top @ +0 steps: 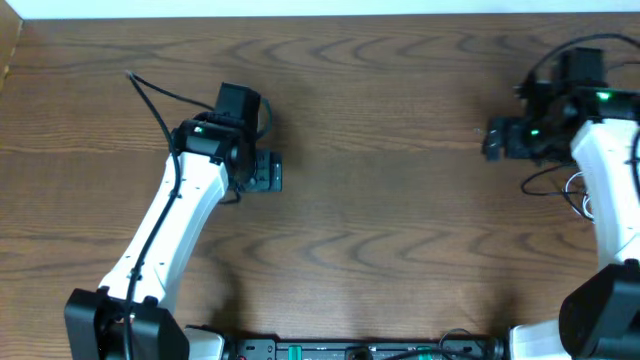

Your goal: Untangle cables

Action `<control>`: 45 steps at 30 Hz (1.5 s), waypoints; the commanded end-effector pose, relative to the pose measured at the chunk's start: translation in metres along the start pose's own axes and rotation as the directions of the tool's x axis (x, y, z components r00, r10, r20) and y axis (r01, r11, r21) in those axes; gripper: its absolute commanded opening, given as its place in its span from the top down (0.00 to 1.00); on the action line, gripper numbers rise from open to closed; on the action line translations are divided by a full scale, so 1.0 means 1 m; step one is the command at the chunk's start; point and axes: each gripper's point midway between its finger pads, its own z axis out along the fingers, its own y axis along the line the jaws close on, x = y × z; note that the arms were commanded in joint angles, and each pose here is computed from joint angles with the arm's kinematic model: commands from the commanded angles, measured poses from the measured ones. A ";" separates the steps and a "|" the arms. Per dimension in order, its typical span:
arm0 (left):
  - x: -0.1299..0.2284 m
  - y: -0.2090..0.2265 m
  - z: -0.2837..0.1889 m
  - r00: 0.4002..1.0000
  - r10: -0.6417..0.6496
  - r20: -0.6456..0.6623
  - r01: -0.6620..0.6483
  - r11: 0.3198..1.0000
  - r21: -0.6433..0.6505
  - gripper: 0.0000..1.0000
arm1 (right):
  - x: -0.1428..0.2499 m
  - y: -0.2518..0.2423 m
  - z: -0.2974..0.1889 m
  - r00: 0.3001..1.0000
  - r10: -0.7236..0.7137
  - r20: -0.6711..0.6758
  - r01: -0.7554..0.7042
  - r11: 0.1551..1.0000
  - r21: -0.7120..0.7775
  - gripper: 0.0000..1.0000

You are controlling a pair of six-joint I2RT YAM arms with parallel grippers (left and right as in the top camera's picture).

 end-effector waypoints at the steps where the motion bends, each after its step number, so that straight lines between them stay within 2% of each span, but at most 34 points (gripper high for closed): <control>1: 0.019 0.011 -0.004 0.995 -0.072 -0.075 0.069 0.997 -0.039 0.07 | 0.004 0.019 -0.003 0.997 -0.072 -0.022 0.072 0.997 0.014 0.01; 5: 0.038 0.015 -0.014 0.988 -0.086 -0.126 0.082 0.996 -0.037 0.07 | 0.011 0.036 -0.008 0.997 -0.071 -0.019 0.070 0.997 -0.030 0.01; 9: 0.039 0.013 -0.028 0.996 -0.057 -0.070 0.057 0.998 0.003 0.07 | 0.014 0.049 -0.021 0.995 -0.075 0.062 0.081 0.992 -0.100 0.01; 14: 0.048 0.015 -0.046 0.989 -0.029 0.145 0.021 0.998 0.055 0.07 | 0.032 0.045 -0.043 0.965 -0.082 0.250 0.103 0.992 -0.070 0.01; 19: 0.060 0.019 -0.073 0.908 -0.057 0.415 0.009 0.993 0.117 0.07 | 0.056 0.044 -0.062 0.910 -0.088 0.405 0.119 0.992 -0.052 0.01; 23: 0.077 0.025 -0.105 0.826 -0.085 0.557 -0.002 0.988 0.153 0.07 | 0.077 0.044 -0.080 0.872 -0.092 0.481 0.129 0.991 -0.045 0.01; 27: 0.086 0.028 -0.128 0.760 -0.103 0.642 -0.014 0.985 0.174 0.07 | 0.094 0.044 -0.090 0.866 -0.092 0.492 0.131 0.990 -0.044 0.01; 30: 0.089 0.029 -0.134 0.738 -0.109 0.666 -0.018 0.983 0.181 0.07 | 0.103 0.044 -0.089 0.877 -0.092 0.472 0.128 0.991 -0.046 0.01; 38: 0.089 0.029 -0.134 0.737 -0.110 0.667 -0.018 0.983 0.181 0.07 | 0.112 0.043 -0.085 0.895 -0.090 0.437 0.124 0.991 -0.049 0.01; 45: 0.089 0.029 -0.134 0.737 -0.110 0.667 -0.018 0.983 0.181 0.07 | 0.120 0.051 -0.092 0.881 -0.124 0.456 0.165 0.985 -0.051 0.01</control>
